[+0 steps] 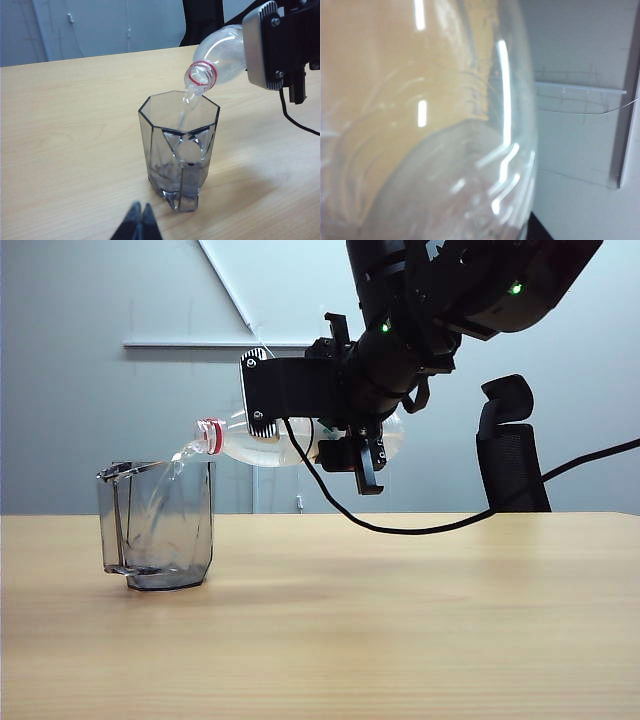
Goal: Pick up the mineral water bottle on the table and pour water into the mug until it's half full.
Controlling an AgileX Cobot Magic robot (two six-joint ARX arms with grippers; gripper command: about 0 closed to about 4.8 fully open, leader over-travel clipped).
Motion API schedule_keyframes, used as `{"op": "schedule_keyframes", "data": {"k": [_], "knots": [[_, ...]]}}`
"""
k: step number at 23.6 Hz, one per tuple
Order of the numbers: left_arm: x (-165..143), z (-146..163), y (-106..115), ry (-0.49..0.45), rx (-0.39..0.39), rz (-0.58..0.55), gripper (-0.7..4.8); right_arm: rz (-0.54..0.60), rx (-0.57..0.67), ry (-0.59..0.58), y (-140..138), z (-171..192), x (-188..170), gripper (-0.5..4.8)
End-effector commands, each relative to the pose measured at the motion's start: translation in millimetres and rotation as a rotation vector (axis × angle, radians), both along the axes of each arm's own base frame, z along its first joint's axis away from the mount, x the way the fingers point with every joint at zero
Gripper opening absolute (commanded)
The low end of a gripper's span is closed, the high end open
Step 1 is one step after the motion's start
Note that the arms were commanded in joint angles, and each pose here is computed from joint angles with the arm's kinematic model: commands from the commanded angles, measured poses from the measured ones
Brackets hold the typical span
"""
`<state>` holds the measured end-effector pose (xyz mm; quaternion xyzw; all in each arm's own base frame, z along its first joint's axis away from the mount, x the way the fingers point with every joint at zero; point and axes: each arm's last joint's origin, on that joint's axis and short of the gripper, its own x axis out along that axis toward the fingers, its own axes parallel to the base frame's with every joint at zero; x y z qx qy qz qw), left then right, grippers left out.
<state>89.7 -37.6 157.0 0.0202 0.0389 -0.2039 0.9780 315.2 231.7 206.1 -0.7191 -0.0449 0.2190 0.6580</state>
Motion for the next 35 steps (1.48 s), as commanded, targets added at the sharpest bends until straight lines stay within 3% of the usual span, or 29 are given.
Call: {"op": "schedule_keyframes", "data": {"k": [1, 35], "knots": [[0.0, 2.0, -0.2, -0.012, -0.008, -0.004, -0.02, -0.012, 0.039, -0.078, 1.5, 15.5, 0.6, 2.92], [-0.1, 2.0, -0.2, -0.012, -0.008, -0.005, -0.02, -0.005, 0.003, -0.106, 1.8, 16.7, 0.6, 2.92]]}}
